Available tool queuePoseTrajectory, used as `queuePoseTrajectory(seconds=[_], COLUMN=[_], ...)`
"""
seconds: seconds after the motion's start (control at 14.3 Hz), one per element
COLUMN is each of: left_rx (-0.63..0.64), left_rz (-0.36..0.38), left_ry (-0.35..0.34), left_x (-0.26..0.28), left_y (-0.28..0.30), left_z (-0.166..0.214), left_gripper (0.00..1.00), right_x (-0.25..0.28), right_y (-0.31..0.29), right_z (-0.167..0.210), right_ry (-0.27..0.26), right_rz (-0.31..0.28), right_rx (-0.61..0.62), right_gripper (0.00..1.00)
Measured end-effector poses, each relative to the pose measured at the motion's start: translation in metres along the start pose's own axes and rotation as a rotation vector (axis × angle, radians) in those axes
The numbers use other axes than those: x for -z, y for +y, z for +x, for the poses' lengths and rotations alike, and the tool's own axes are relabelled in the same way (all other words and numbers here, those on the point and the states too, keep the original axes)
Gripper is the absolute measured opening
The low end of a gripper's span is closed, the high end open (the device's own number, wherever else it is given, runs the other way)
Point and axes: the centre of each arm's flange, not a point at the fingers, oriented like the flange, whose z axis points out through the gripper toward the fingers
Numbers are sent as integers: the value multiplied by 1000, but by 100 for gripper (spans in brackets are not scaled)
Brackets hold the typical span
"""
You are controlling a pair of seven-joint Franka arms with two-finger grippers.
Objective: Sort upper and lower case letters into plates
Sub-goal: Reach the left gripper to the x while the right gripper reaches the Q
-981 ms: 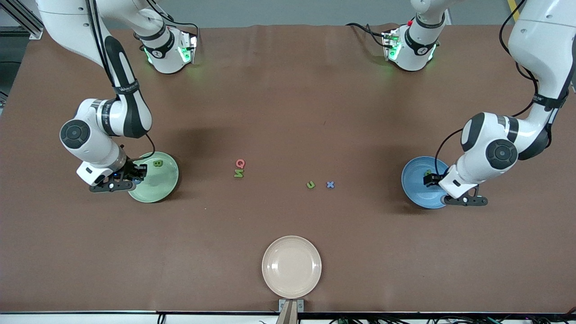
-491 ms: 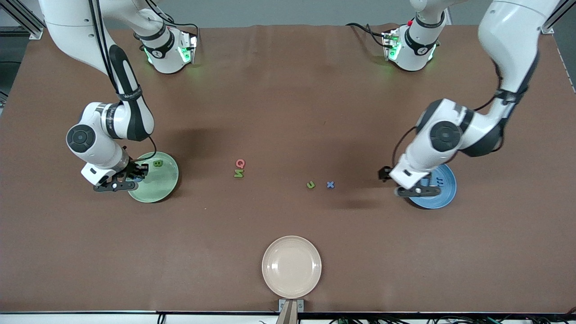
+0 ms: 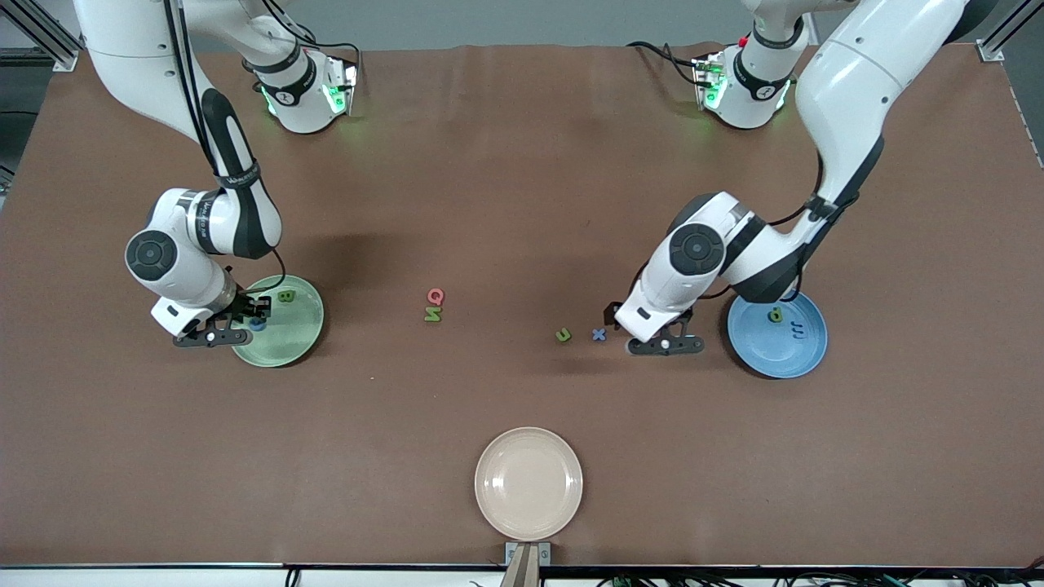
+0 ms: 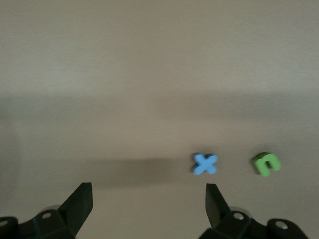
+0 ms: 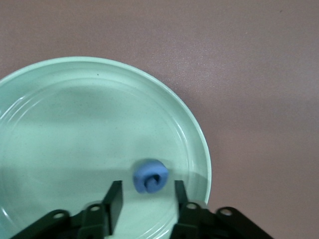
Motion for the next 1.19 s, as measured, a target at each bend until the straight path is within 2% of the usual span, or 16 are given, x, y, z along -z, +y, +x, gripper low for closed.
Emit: queuePoseTrajectory(seconds=[0.21,0.35,0.56,0.84,0.98,1.19], left_rx=[-17,-32,-47,-44,-43,-43], left_rz=[-7,7,12,11,12,13], left_ry=[-10,-12,-18,-30,-30,-30], left_x=[-19,-33,-50,-60,-61,-61], left_y=[22,34,49,50,49,49], left_z=[3,1,-1,0,1,1], left_gripper=[100,100,100,95,84,78], right_x=[1,9,35,53,60,73], right_y=[-2,-10,-53,-140,-192,-272], right_z=[1,6,19,19,11,-7], right_ry=[-15,-43,-53,-37,-32,6], right_rz=[5,30,80,85,135,192], right_rx=[2,-26,-81,-181,-234,-286], right_gripper=[85,100,100,100,100,100])
